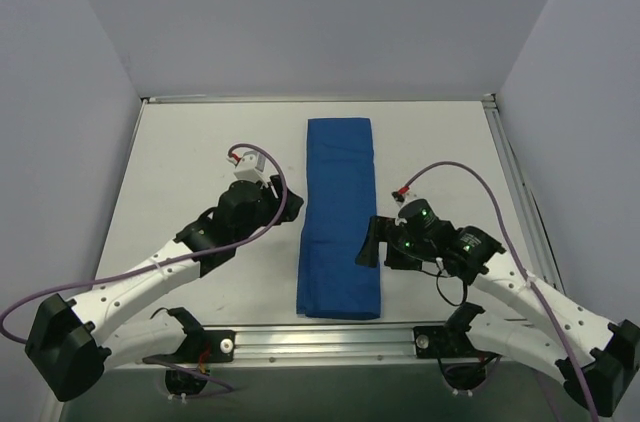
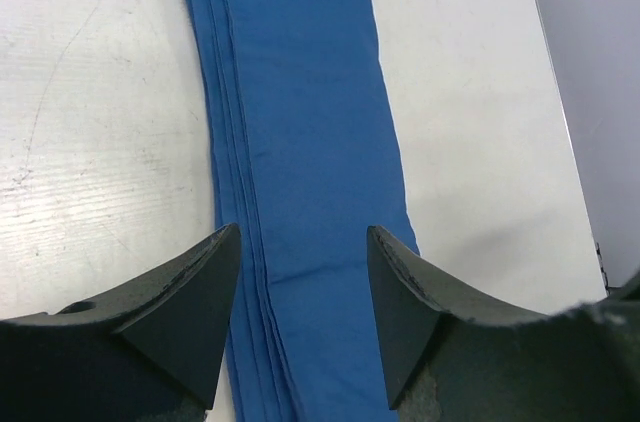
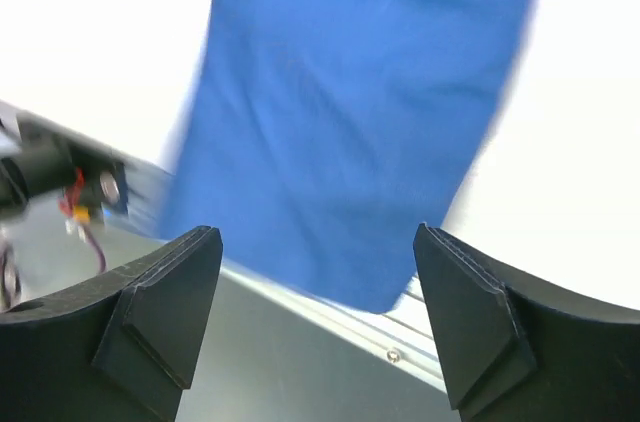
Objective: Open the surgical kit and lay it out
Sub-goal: Open the surgical kit at the center of the board.
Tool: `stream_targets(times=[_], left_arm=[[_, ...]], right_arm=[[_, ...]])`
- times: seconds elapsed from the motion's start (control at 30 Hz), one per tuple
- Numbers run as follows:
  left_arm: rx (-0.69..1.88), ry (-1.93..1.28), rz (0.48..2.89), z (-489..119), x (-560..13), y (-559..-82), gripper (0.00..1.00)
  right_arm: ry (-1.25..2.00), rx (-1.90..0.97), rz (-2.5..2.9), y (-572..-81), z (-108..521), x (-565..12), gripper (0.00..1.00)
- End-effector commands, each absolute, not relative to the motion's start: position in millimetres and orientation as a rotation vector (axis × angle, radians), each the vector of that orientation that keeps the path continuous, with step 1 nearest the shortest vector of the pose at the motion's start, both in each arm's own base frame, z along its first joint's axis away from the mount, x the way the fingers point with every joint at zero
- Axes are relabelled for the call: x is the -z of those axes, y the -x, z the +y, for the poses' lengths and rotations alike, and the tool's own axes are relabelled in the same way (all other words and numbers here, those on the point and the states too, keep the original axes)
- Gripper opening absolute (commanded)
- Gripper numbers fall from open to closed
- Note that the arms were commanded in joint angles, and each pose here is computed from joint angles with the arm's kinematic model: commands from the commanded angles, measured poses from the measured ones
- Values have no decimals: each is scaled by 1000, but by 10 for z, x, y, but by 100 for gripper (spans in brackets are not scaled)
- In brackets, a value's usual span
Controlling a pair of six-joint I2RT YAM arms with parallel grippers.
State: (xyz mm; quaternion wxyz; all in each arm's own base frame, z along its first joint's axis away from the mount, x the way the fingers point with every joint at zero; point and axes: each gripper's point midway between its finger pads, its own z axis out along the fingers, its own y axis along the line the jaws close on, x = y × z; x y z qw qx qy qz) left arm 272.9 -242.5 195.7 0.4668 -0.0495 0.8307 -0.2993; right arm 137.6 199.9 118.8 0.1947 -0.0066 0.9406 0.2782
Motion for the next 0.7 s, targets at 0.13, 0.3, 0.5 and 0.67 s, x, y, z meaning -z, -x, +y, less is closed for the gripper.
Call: stream_targets(times=[0.13,0.3,0.5,0.67], left_arm=[[712,150,2039,-2292,-1999,-2683,62],[588,284,2083,-2031,-1908,-2658,62],[453,434,2189,-1819,-1666,-2576,60],[814,201,2224,-2226,-1516,-2558,61]], right_arm=[[-4,-468,2501,-1960,1858,-1543,77],[88,-343,2528,-2367,2159,-1307,67],[118,-225,2506,-2578,2663,-1218,65],[21,-165,2463,-2660,2754,-1249,68]])
